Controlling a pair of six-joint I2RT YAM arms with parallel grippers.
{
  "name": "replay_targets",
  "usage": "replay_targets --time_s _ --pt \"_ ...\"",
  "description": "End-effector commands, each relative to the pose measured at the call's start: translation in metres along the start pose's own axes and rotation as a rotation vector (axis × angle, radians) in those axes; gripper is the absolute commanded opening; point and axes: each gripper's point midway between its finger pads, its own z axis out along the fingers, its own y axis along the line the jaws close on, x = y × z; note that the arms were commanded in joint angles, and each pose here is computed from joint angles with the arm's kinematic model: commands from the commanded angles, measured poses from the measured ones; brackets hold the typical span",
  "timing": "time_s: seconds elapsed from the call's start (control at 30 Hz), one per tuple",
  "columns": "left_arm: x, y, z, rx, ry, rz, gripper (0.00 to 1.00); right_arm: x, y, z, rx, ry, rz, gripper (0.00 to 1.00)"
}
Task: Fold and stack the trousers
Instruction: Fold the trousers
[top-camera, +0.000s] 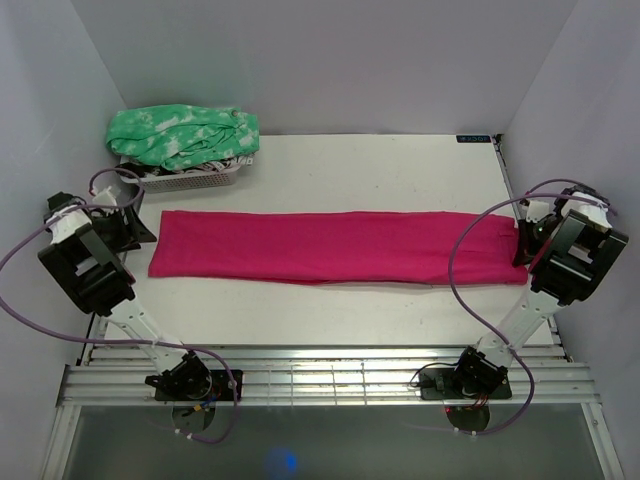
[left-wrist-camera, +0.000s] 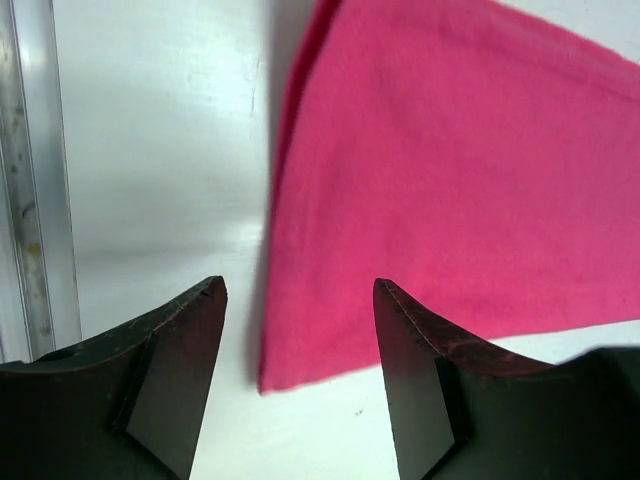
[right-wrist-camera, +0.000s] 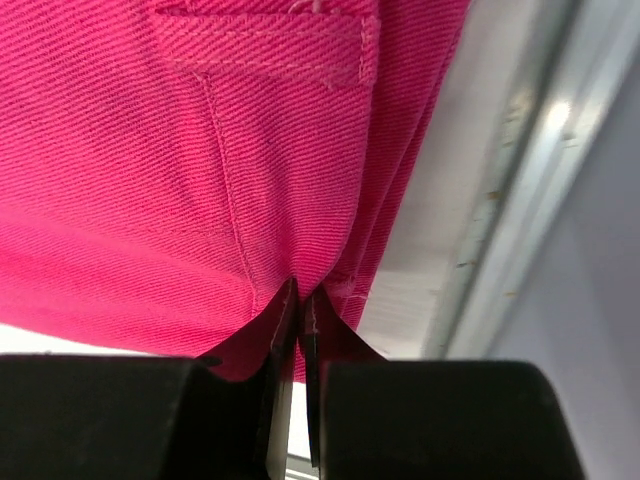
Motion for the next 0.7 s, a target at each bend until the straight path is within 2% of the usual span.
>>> replay_targets --time_s 0.0,0.2,0.4,0.5,0.67 --pt "-0.015 -0.004 0.010 0.064 -0.016 0.067 0.71 -0.029 -0.046 -0.004 0.178 -0.066 -0.070 0.08" --pt "-0.013 0.019 0.041 0.017 0.009 0.033 0.71 -0.032 -0.038 -0.001 0.186 -0.053 -0.097 0.08" --pt "0.029 0.009 0.075 0.032 0.140 0.049 0.71 -0.032 -0.035 -0.002 0.187 -0.046 -0.106 0.08" --pt "0.049 0.001 0.086 0.056 0.191 0.031 0.65 -0.033 -0.035 -0.001 0.180 -0.047 -0.105 0.08" --pt "0.059 -0.002 0.098 0.059 0.217 -0.011 0.57 -0.034 -0.032 0.001 0.171 -0.045 -0.110 0.08"
